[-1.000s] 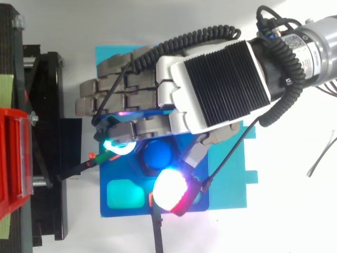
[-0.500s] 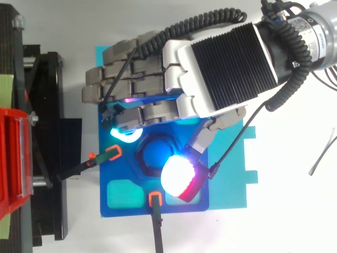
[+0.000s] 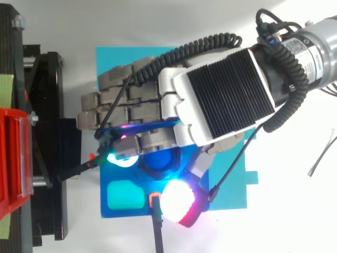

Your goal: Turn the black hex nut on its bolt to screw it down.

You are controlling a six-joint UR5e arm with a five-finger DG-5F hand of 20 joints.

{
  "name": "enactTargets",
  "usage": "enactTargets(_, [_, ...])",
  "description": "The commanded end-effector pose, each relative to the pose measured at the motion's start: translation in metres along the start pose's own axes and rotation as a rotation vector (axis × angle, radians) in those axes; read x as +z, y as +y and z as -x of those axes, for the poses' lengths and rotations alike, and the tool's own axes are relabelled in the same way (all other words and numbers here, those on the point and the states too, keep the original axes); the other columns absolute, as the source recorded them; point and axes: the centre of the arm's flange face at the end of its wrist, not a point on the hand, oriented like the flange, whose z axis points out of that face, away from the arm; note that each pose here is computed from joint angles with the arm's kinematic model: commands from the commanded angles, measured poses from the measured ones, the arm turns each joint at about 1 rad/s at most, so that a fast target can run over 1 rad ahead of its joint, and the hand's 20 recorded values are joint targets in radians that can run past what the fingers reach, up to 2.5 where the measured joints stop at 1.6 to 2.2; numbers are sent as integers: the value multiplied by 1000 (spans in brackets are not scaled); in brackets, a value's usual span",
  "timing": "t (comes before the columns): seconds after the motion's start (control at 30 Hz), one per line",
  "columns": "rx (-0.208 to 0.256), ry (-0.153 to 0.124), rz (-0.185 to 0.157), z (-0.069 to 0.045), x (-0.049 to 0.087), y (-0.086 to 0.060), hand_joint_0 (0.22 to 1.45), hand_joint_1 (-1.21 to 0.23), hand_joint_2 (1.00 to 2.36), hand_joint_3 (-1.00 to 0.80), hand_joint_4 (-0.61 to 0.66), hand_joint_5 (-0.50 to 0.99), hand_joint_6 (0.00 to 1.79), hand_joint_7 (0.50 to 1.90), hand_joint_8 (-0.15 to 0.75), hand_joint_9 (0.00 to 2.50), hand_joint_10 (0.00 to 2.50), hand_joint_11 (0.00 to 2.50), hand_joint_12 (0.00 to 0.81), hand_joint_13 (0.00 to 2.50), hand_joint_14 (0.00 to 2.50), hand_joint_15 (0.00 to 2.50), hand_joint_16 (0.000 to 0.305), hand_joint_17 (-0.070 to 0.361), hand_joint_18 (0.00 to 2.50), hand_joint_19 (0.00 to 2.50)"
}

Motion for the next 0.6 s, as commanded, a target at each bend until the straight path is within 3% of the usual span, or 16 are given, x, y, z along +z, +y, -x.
enactTargets(0.0, [-1, -7, 2, -1, 3, 3, 494, -251, 1000, -500, 262, -155, 767, 925, 315, 595, 4, 162, 391, 616, 5, 150, 56, 125, 626, 299])
enactTargets(0.23, [-15, -46, 2, 4, 7, 2, 494, -252, 1000, -500, 265, -154, 762, 925, 315, 592, 4, 161, 391, 615, 5, 151, 56, 125, 627, 296])
enactTargets(0.57, [-13, -44, 10, 2, 10, 7, 495, -250, 1000, -500, 273, -150, 752, 940, 314, 594, 4, 160, 390, 614, 5, 151, 55, 124, 627, 297])
